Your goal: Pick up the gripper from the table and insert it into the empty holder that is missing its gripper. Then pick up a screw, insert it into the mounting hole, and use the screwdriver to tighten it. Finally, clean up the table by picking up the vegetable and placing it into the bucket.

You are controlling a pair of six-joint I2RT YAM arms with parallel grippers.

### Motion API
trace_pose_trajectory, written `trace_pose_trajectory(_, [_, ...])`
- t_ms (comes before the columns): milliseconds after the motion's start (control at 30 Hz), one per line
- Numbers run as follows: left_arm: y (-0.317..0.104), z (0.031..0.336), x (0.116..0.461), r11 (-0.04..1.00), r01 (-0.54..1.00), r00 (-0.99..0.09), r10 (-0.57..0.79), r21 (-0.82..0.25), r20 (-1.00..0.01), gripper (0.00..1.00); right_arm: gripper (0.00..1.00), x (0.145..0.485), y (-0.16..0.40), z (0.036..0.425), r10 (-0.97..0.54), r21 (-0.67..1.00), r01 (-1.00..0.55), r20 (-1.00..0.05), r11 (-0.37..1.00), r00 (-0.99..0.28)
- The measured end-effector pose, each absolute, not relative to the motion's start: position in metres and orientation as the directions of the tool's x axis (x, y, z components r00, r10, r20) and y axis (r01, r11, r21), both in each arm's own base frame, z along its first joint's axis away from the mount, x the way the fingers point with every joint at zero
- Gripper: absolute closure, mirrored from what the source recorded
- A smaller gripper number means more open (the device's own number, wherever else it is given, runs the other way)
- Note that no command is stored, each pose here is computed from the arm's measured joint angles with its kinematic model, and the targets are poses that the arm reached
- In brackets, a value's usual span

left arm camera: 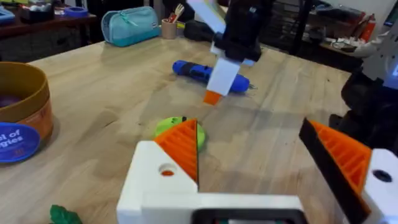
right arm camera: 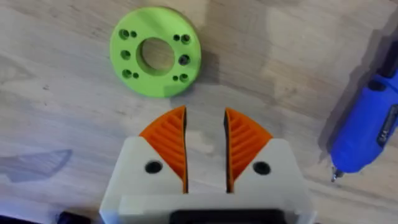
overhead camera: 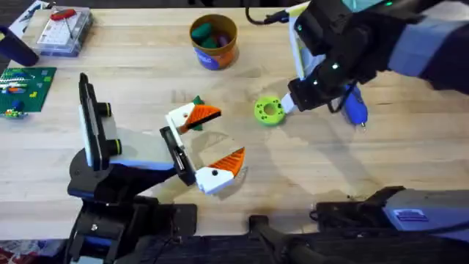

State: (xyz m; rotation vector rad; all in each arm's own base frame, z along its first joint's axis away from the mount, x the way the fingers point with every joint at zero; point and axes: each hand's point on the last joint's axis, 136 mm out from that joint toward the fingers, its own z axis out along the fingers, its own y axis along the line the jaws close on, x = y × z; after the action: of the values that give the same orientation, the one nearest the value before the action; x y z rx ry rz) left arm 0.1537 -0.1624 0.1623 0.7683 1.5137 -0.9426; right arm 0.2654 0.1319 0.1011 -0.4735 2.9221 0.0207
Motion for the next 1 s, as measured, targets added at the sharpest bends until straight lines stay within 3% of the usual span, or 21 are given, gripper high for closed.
trace_pose_trajectory(400, [-0.162, 0.162, 0.154, 0.466, 0.873, -0.149, -0.032, -0.147, -0.988, 0.009, 0.708, 0.280, 0.147, 0.063, -0.321, 0.016, -0.325, -0.133, 0.945, -0.938])
trace_pose_trajectory(1000, [-0.162, 0.162, 0.154, 0.466, 0.873, -0.149, -0.032, -0.147, -0.988, 0.010, 0.708, 0.296, 0.162, 0.055, -0.341, 0.054, -0.356, -0.184, 0.933, -0.922])
